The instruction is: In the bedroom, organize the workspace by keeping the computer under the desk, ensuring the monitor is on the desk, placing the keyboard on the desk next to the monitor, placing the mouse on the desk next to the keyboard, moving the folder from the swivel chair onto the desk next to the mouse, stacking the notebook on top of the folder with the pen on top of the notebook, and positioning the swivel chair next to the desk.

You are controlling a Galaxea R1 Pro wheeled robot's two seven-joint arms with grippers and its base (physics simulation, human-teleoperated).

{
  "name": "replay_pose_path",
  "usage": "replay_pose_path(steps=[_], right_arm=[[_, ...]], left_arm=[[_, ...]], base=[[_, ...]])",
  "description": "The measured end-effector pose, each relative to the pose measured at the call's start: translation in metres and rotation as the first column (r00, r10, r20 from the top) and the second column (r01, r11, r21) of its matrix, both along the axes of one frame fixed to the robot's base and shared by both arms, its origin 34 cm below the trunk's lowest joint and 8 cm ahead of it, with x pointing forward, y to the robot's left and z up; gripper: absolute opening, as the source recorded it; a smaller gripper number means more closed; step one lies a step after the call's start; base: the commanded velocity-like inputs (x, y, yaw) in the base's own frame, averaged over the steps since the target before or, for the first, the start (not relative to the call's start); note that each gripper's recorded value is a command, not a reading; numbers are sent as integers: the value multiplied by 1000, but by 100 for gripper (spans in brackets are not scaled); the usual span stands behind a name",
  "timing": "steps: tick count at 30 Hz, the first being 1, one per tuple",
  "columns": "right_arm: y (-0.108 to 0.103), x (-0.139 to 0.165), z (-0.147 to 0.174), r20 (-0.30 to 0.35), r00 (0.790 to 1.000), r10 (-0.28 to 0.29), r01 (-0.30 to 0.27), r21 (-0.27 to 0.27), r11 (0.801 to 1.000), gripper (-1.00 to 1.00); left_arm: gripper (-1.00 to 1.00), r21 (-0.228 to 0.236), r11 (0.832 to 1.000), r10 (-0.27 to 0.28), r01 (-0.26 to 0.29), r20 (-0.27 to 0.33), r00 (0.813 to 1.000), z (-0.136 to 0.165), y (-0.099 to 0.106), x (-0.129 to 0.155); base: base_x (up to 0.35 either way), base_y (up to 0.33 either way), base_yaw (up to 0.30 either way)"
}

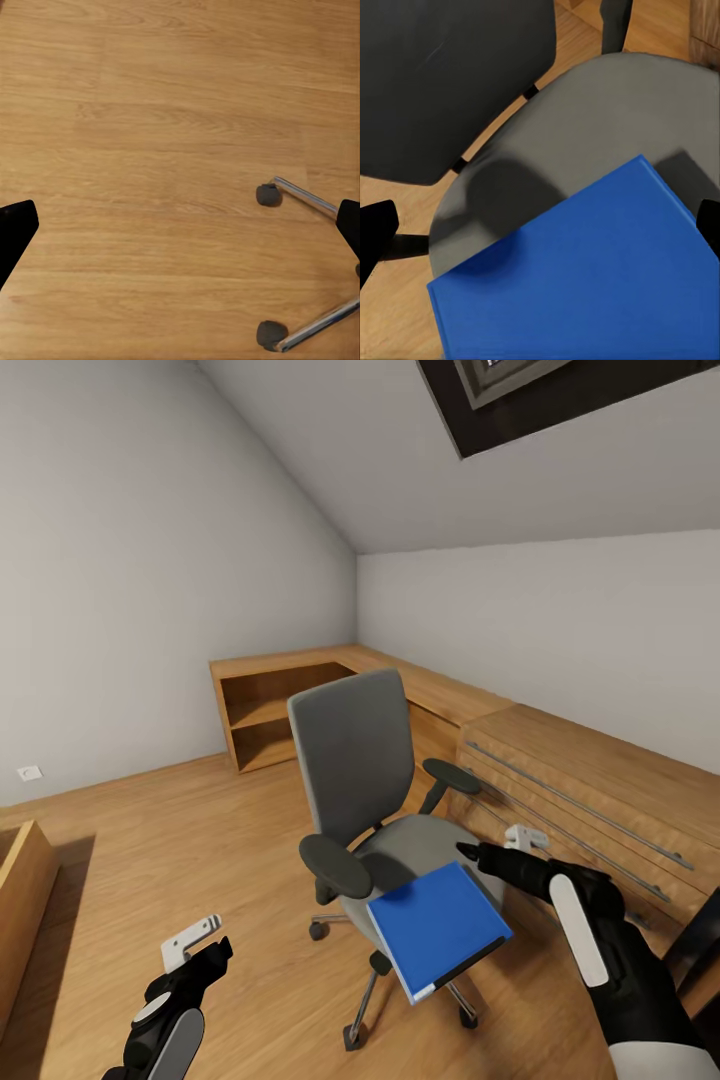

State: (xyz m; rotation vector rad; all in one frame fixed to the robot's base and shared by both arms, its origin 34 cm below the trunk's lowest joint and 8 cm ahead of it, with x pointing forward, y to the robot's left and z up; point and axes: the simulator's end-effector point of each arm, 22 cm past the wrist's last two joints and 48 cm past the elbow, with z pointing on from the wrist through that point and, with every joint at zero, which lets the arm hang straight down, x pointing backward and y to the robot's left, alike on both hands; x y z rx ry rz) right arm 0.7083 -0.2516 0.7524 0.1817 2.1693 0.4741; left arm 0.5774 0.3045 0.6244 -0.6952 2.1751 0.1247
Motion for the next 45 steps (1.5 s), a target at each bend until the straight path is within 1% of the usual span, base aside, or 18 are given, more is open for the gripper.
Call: replay_pose_path(steps=[3, 5, 6, 8, 12, 14, 15, 17, 22, 35, 40, 41, 43, 44, 45], right_arm=[[3, -1, 2, 3, 1000, 4, -4, 18, 1000, 100], [6, -1, 4, 7, 1000, 9, -9, 40, 999, 100], [12, -1, 8, 13, 1000, 16, -17, 83, 996, 100], [16, -1, 11, 17, 1000, 20, -22, 110, 994, 100], [21, -2, 14, 19, 999, 26, -29, 149, 988, 100], [21, -2, 14, 19, 999, 28, -30, 156, 987, 100], [22, -3, 14, 18, 999, 29, -31, 168, 985, 100], [23, -3, 14, 19, 999, 29, -31, 170, 985, 100], [22, -3, 15, 24, 999, 27, -31, 171, 985, 100], [24, -3, 20, 36, 999, 26, -32, 175, 984, 100], [24, -3, 20, 36, 999, 27, -33, 177, 984, 100], [25, -3, 19, 34, 999, 27, -33, 182, 983, 100], [25, -4, 11, 15, 999, 28, -30, 185, 982, 100], [28, -11, -28, -69, 997, 25, -10, 209, 978, 100], [30, -12, -37, -82, 996, 25, -6, 220, 975, 100]], left_arm=[[100, 0, 1000, -1, 1, 0, 1000, 0, 0, 0], [100, 0, 1000, -1, 1, 0, 1000, 0, 0, 0], [100, 0, 1000, -1, 1, 0, 1000, 0, 0, 0], [100, 0, 1000, -1, 1, 0, 1000, 0, 0, 0], [100, 0, 1000, -2, 2, 0, 1000, 0, -1, 0], [100, 0, 1000, -2, 2, 1, 1000, 0, -1, 0], [100, 0, 1000, -2, 2, 2, 1000, 0, 0, 0], [100, 1, 1000, -2, 2, 2, 1000, 0, 0, 0], [100, 2, 1000, -1, 1, 5, 1000, 2, 0, 1], [100, 2, 1000, -4, 3, 12, 1000, 5, 0, 2], [100, 3, 1000, -4, 4, 15, 1000, 6, 0, 2], [100, 1, 1000, -5, 5, 31, 1000, 13, -1, 5], [100, -2, 1000, -6, 6, 49, 999, 22, -2, 8], [100, -8, 1000, -5, 6, 88, 996, 36, -3, 13], [100, -9, 1000, -5, 6, 91, 996, 35, -4, 13]], base=[[0, 0, 0], [0, 0, -15], [0, 0, -42], [0, 0, -53], [0, 0, -33], [0, 0, -9], [0, 0, -8], [-10, 15, -99], [-189, 225, -252], [-243, 237, -268], [-225, 192, -93], [-51, 26, -5], [-19, 9, -2], [-4, 2, 0], [-2, 1, 0]])
